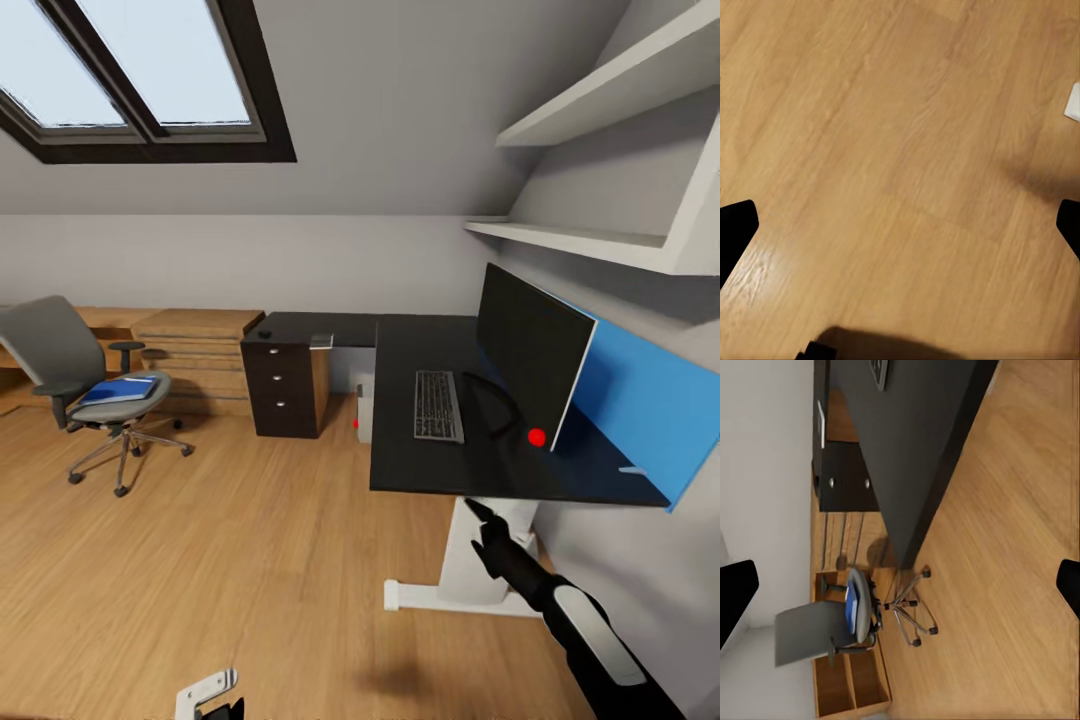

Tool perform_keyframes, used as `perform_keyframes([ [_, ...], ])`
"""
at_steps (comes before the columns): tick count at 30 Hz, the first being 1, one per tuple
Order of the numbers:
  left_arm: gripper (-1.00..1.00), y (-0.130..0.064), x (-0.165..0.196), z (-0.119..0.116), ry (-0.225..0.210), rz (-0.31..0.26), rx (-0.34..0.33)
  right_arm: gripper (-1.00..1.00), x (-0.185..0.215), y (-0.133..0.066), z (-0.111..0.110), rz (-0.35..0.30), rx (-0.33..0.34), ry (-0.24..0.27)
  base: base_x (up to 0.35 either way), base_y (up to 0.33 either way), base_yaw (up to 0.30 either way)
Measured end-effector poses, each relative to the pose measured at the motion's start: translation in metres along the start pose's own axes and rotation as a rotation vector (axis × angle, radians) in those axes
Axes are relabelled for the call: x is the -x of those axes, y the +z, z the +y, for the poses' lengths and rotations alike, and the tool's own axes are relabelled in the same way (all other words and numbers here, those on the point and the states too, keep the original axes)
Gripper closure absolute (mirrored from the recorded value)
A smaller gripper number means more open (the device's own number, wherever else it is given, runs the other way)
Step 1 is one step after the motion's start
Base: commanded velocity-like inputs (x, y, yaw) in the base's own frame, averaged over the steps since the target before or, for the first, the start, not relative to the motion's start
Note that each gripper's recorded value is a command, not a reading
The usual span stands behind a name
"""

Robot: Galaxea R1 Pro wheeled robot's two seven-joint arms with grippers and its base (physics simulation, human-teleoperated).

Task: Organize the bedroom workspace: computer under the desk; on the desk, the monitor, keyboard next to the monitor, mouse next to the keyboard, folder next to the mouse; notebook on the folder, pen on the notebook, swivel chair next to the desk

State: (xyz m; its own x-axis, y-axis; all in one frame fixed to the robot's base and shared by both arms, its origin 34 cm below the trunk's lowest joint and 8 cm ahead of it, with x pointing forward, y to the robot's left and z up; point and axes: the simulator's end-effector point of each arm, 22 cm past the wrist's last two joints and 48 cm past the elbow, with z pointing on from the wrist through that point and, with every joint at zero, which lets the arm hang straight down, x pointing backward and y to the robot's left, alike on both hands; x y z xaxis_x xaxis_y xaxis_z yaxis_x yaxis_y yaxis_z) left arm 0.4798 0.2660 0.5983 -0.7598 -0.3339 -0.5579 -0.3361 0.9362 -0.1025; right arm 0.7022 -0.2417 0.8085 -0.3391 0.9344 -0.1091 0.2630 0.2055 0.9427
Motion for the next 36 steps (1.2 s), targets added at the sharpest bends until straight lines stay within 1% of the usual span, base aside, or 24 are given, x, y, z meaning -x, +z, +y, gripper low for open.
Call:
perform_keyframes([
  [5,-1.00,-0.005,0.004,0.000,0.002,-0.001,0.001,-1.00,-0.010,0.001,0.000,0.010,-0.027,-0.022,-0.017,0.000,0.000],
  [8,-1.00,-0.009,0.006,0.001,0.001,0.003,0.004,-1.00,-0.030,0.003,-0.013,0.043,-0.079,-0.081,-0.005,0.000,0.000],
  [9,-1.00,-0.010,0.006,0.002,0.000,0.005,0.006,-1.00,-0.042,0.004,-0.026,0.062,-0.117,-0.136,0.000,0.000,0.000],
  [10,-1.00,-0.010,-0.003,0.006,0.004,0.030,0.015,-1.00,-0.068,0.003,-0.071,0.077,-0.230,-0.380,0.000,0.000,0.000],
  [11,-1.00,-0.010,-0.010,0.009,0.007,0.046,0.021,-1.00,-0.081,0.003,-0.083,0.080,-0.254,-0.491,0.000,0.000,0.000],
  [12,-1.00,-0.010,-0.018,0.012,0.011,0.064,0.029,-1.00,-0.090,0.003,-0.089,0.074,-0.265,-0.583,0.000,0.000,0.000],
  [13,-1.00,-0.011,-0.025,0.014,0.015,0.080,0.036,-1.00,-0.097,0.002,-0.098,0.069,-0.282,-0.662,0.000,0.000,0.000],
  [14,-1.00,-0.011,-0.030,0.016,0.018,0.094,0.041,-1.00,-0.100,-0.002,-0.112,0.067,-0.313,-0.733,0.000,0.000,0.000],
  [15,-1.00,-0.012,-0.031,0.017,0.019,0.098,0.043,-1.00,-0.101,-0.005,-0.120,0.068,-0.332,-0.766,0.000,0.000,0.000],
  [16,-1.00,-0.013,-0.034,0.018,0.020,0.106,0.046,-1.00,-0.102,-0.012,-0.137,0.069,-0.368,-0.817,0.000,0.000,0.000],
  [17,-1.00,-0.014,-0.040,0.021,0.023,0.119,0.052,-1.00,-0.101,-0.024,-0.162,0.042,-0.414,-0.880,0.000,0.000,0.000],
  [19,-1.00,-0.016,-0.043,0.023,0.024,0.128,0.056,-1.00,-0.097,-0.031,-0.170,0.016,-0.429,-0.905,0.000,0.000,0.000],
  [20,-1.00,-0.017,-0.047,0.025,0.026,0.136,0.060,-1.00,-0.091,-0.037,-0.176,-0.018,-0.438,-0.923,0.000,0.000,0.000],
  [22,-1.00,-0.020,-0.049,0.026,0.027,0.142,0.064,-1.00,-0.085,-0.045,-0.181,-0.052,-0.450,-0.940,0.000,0.000,0.000],
  [23,-1.00,-0.021,-0.051,0.027,0.028,0.147,0.066,-1.00,-0.078,-0.054,-0.188,-0.082,-0.465,-0.954,0.000,0.000,0.000],
  [26,-1.00,-0.023,-0.052,0.028,0.030,0.153,0.069,-1.00,-0.066,-0.075,-0.204,-0.131,-0.497,-0.989,0.000,0.000,0.000],
  [27,-1.00,-0.023,-0.053,0.028,0.030,0.154,0.070,-1.00,-0.065,-0.079,-0.207,-0.141,-0.500,-0.998,0.000,0.000,0.000],
  [31,-1.00,-0.023,-0.054,0.028,0.030,0.155,0.069,-1.00,-0.078,-0.079,-0.207,-0.139,-0.493,-0.997,0.000,0.000,0.000],
  [32,-1.00,-0.023,-0.053,0.027,0.030,0.152,0.069,-1.00,-0.092,-0.078,-0.207,-0.128,-0.486,-0.989,0.000,0.000,0.000],
  [35,-1.00,-0.022,-0.047,0.027,0.022,0.121,0.070,-1.00,-0.106,-0.079,-0.209,-0.110,-0.487,-0.987,0.002,0.003,0.000],
  [36,-1.00,-0.021,-0.048,0.031,0.014,0.095,0.080,-1.00,-0.113,-0.079,-0.210,-0.089,-0.477,-1.013,0.097,0.131,0.000],
])
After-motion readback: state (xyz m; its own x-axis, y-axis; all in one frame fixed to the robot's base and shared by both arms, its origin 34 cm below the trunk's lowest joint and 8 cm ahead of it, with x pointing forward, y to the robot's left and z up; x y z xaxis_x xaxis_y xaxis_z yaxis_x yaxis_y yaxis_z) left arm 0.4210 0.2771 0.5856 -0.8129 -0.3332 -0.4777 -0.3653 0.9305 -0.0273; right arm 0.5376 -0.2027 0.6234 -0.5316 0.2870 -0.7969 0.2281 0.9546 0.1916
